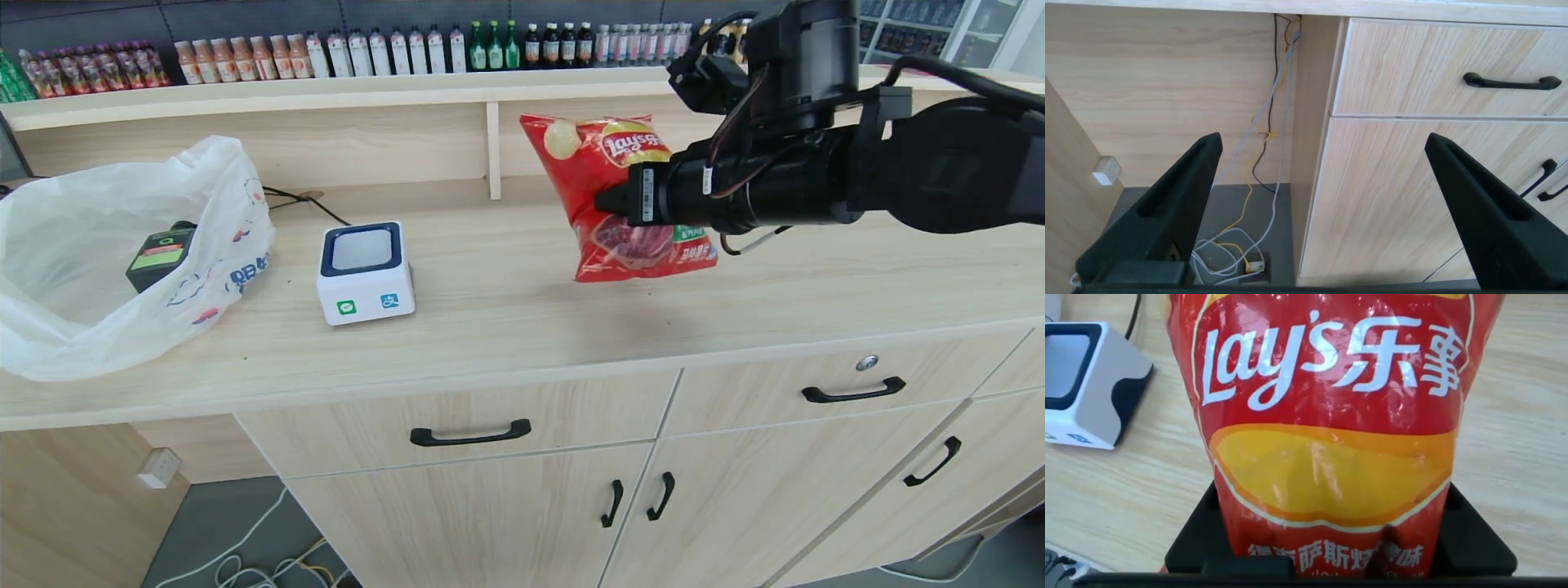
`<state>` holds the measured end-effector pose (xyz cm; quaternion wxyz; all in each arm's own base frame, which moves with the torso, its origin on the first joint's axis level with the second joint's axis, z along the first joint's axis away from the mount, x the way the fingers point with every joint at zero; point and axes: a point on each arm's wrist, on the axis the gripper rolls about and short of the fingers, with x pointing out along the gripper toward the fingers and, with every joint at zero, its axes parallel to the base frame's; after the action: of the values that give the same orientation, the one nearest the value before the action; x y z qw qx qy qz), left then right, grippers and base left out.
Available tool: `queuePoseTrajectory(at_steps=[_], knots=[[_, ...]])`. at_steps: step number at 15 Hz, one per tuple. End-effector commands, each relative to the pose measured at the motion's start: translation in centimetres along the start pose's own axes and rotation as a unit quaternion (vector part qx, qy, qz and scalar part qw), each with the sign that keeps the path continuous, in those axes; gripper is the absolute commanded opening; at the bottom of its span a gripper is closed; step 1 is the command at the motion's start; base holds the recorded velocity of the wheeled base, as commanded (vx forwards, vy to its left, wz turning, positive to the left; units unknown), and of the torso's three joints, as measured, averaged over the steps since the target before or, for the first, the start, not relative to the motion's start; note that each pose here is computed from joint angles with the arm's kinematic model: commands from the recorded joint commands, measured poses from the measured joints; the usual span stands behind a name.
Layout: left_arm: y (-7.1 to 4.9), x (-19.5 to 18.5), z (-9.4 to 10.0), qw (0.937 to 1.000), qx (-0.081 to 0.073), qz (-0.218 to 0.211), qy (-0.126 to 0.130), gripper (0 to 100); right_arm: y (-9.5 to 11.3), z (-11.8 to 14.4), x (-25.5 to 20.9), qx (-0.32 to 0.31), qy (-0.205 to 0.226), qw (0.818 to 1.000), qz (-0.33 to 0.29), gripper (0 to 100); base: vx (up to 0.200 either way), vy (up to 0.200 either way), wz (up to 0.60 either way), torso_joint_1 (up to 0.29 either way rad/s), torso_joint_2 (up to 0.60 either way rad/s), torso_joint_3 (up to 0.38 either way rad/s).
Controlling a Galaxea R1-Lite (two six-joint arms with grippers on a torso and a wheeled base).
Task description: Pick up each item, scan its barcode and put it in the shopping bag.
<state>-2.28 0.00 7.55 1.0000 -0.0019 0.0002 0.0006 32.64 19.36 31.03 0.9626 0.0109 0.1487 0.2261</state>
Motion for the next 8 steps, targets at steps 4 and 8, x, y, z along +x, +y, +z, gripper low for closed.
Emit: queuePoseTrajectory(at_steps=[4,8], knots=[[0.0,0.0,0.0,1.0000,0.000,0.000,0.000,100,0.2,1.2,-5.9,0.002,-0.042,0.999,0.027,0,0.000,0.000,0.00,0.000,0.00,0.000],[0.0,0.0,0.0,1.0000,0.000,0.000,0.000,100,0.4,0.6,-7.8,0.003,-0.105,0.994,0.044,0,0.000,0.000,0.00,0.000,0.00,0.000]])
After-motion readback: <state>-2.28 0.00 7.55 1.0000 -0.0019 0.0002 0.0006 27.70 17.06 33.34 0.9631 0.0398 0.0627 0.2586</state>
